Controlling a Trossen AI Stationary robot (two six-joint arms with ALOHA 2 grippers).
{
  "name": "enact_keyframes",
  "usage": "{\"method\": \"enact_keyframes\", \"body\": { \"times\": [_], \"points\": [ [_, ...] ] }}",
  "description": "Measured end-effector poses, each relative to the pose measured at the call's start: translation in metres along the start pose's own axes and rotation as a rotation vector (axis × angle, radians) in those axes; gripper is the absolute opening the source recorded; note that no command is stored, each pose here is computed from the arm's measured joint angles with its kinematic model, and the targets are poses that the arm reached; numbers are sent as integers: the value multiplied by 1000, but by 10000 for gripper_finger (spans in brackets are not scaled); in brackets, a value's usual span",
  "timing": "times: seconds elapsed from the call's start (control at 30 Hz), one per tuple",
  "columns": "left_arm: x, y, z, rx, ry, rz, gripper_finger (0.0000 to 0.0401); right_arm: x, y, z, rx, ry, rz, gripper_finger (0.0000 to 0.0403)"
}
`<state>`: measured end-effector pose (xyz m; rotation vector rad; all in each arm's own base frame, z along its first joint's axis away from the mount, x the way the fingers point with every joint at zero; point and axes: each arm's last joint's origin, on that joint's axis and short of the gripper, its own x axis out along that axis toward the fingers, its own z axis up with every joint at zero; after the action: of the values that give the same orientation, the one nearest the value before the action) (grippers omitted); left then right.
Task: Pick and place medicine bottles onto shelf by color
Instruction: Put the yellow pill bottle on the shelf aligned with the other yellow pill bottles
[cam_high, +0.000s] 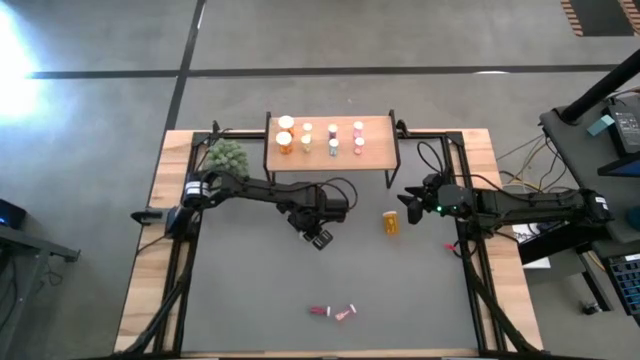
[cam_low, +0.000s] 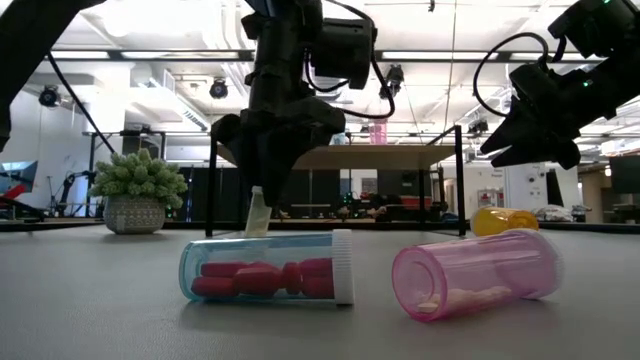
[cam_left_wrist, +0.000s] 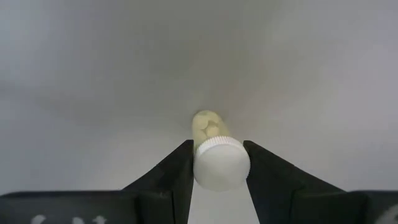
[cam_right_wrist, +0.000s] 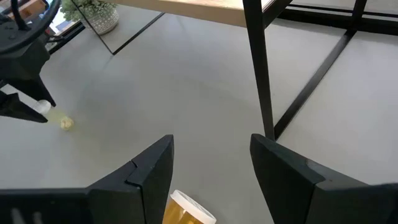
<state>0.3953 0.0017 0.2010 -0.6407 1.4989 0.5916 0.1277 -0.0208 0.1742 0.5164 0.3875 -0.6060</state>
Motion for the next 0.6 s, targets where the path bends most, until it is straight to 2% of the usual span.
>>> {"method": "enact_keyframes", "body": {
  "times": [0.6],
  "points": [
    [-1, 1, 0, 13, -103, 107, 114, 0, 0, 0, 0, 0, 0, 203]
  ]
}}
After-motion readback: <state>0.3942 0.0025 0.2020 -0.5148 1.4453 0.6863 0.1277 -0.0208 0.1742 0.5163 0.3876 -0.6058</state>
